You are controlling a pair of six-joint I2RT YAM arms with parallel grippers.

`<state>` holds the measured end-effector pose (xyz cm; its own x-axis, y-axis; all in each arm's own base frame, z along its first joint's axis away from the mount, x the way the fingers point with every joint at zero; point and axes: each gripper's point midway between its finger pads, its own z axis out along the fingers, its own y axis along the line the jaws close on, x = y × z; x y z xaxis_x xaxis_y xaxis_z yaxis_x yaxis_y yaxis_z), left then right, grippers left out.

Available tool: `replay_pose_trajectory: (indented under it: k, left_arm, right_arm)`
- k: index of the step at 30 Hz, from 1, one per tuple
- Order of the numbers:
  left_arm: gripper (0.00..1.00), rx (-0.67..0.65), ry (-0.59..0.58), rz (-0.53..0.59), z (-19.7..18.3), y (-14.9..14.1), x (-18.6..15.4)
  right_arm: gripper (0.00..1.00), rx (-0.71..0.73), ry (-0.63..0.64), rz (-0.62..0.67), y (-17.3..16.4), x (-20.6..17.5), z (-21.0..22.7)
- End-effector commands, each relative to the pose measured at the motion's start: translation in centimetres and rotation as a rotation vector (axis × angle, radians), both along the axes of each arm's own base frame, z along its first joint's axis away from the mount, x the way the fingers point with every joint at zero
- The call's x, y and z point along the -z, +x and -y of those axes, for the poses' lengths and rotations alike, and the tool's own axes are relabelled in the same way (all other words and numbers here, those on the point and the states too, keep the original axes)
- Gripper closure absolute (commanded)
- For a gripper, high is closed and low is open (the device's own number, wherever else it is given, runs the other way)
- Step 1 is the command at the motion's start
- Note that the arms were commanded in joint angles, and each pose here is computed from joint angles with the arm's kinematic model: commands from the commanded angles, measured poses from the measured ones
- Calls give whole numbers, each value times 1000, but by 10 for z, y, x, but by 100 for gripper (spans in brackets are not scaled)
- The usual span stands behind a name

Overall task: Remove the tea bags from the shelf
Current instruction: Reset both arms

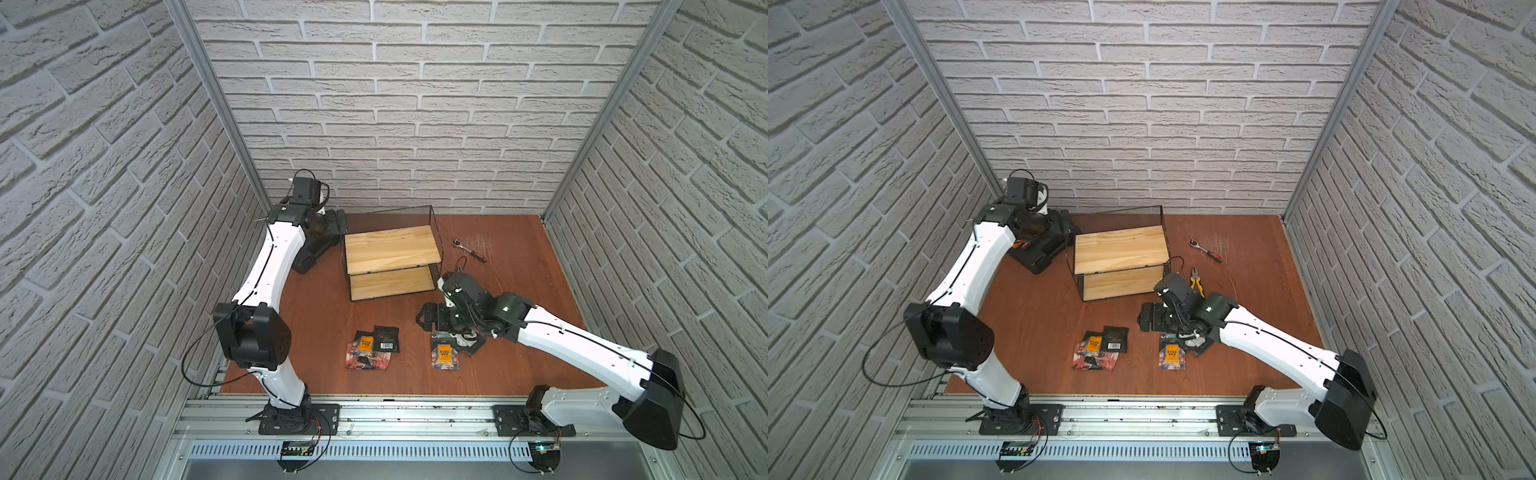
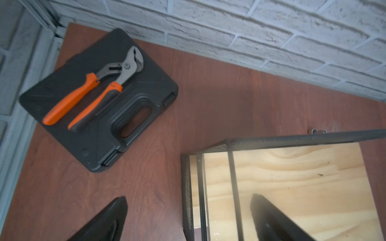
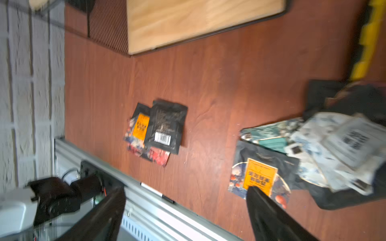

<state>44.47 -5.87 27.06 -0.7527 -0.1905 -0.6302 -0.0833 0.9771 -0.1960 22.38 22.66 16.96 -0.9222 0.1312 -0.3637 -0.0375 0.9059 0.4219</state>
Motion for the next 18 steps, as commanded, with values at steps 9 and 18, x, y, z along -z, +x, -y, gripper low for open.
replay_pose_trajectory:
  k: [9,18]
  left_arm:
    - [2,-256,103,74,-46,-92,-2]
    - [2,-499,405,71,-104,-134,47]
  right_arm:
    - [0,482,-417,190,-2,-45,187]
    - [0,675,-643,453,58,-40,246]
